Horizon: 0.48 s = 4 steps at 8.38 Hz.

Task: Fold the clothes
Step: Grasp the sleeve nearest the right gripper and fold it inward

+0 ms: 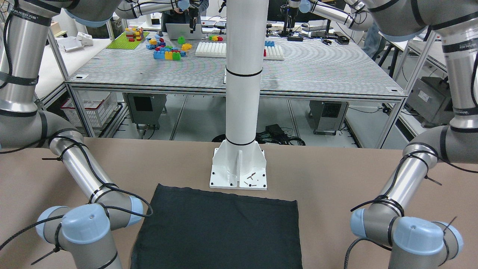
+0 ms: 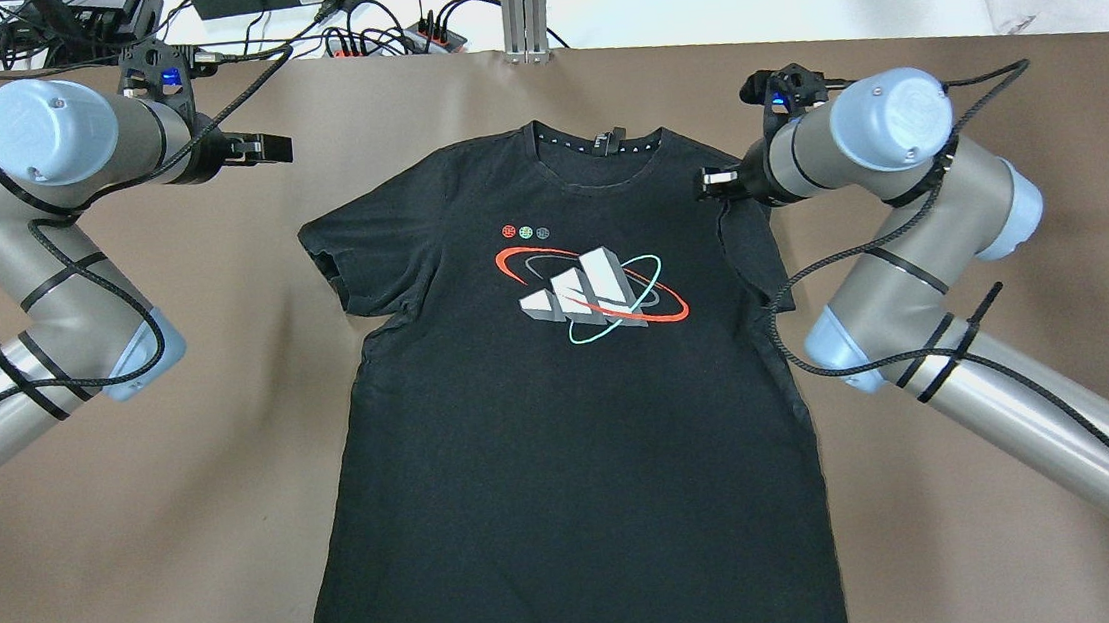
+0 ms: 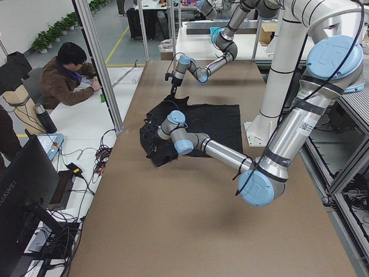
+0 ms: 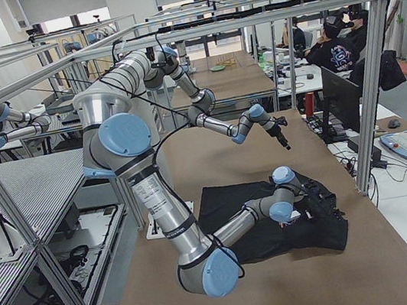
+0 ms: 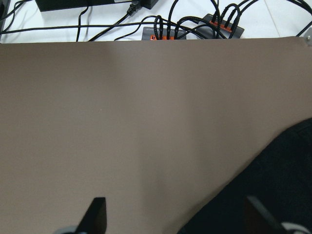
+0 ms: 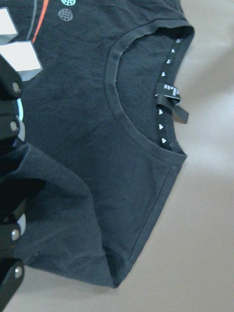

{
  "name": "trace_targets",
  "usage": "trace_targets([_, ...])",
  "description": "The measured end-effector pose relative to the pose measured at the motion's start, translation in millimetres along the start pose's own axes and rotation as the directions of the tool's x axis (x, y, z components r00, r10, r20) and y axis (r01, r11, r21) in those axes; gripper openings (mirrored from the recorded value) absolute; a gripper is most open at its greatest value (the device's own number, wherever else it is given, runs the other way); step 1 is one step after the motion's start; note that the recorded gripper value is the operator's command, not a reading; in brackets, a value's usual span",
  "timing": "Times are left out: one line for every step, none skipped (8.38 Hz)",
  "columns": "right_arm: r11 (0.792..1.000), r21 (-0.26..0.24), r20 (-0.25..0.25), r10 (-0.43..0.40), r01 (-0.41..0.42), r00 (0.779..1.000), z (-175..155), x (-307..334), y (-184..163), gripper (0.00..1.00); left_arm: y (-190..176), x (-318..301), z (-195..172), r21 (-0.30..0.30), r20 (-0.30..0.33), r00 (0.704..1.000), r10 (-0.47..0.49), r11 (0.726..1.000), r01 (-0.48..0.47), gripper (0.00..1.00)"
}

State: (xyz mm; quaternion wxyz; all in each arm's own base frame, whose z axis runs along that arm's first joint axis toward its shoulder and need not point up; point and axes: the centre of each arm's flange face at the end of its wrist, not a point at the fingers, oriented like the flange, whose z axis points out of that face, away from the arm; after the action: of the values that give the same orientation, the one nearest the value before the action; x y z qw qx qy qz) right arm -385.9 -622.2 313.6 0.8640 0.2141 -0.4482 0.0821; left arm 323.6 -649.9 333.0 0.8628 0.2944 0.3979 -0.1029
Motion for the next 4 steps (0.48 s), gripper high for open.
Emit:
trace_targets([0.999, 0.042, -0.035, 0.002, -0.001, 0.999, 18.4, -20.7, -5.9, 0.00, -1.7, 1.6, 3.6, -0.002, 0.003, 1.000, -0.001, 1.000, 0.001, 1.00])
trace_targets([0.998, 0.065, -0.059, 0.002, 0.002, 0.998, 32.4, -35.7, -10.4, 0.00, -3.5, 3.2, 6.3, -0.003, 0.005, 1.000, -0.001, 1.000, 0.001, 1.00])
trace_targets([0.997, 0.076, -0.070, 0.001, 0.004, 0.998, 39.5, -44.5, -12.6, 0.04, -4.5, 4.2, 7.5, -0.002, 0.005, 1.000, -0.001, 1.000, 0.001, 1.00])
trace_targets([0.996, 0.084, -0.076, 0.000, 0.006, 0.997, 43.0, -48.9, -13.1, 0.94, -5.3, 5.2, 7.8, -0.001, 0.003, 1.000, -0.001, 1.000, 0.001, 1.00])
